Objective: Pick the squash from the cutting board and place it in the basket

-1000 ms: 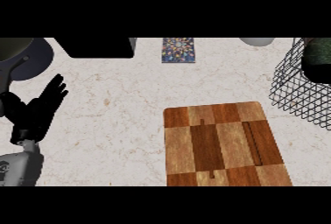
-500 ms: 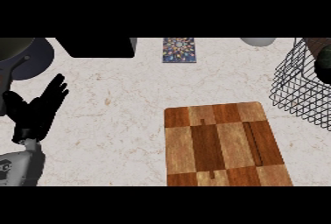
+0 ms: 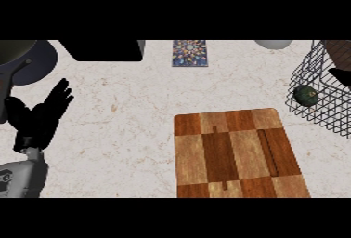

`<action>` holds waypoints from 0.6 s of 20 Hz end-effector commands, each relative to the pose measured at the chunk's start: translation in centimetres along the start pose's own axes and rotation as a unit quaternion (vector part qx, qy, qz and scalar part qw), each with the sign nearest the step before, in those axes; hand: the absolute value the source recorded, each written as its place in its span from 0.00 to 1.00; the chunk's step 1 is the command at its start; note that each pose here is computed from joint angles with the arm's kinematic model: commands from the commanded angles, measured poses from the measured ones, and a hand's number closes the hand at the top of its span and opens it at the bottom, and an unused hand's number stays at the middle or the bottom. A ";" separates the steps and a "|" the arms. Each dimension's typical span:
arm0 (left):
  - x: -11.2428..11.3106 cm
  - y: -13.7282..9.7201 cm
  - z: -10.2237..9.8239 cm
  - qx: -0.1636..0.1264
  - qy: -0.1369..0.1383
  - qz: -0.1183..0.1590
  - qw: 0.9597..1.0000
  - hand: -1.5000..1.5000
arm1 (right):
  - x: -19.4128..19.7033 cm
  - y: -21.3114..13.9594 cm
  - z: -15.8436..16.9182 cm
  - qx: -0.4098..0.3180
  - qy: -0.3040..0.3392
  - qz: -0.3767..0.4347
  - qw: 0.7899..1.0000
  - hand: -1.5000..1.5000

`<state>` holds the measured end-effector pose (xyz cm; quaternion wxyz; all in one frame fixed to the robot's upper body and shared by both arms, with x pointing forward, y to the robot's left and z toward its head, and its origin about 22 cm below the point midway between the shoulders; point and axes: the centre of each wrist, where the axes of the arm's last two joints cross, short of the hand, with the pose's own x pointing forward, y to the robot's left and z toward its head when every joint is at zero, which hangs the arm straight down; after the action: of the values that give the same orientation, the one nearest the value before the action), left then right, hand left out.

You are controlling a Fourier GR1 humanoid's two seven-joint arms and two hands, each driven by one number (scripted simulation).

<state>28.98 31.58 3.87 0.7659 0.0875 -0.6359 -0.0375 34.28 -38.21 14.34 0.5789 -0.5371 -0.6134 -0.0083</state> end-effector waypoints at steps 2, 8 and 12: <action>-0.4 1.0 -0.9 0.008 -0.003 0.003 1.000 0.50 | -1.0 0.2 -1.5 0.005 -0.020 -0.035 0.999 0.00; 0.0 -1.1 -0.5 0.009 0.003 0.007 1.000 0.50 | -1.6 -5.1 -2.6 -0.096 0.055 -0.154 0.982 0.00; -0.4 -0.2 -0.2 0.012 0.011 0.008 1.000 0.50 | -5.0 -9.1 -2.7 -0.135 0.084 -0.223 0.962 0.00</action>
<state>29.16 31.62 3.24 0.7683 0.0935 -0.6325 -0.0283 31.67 -43.95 17.38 0.5505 -0.4804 -0.6540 -0.1963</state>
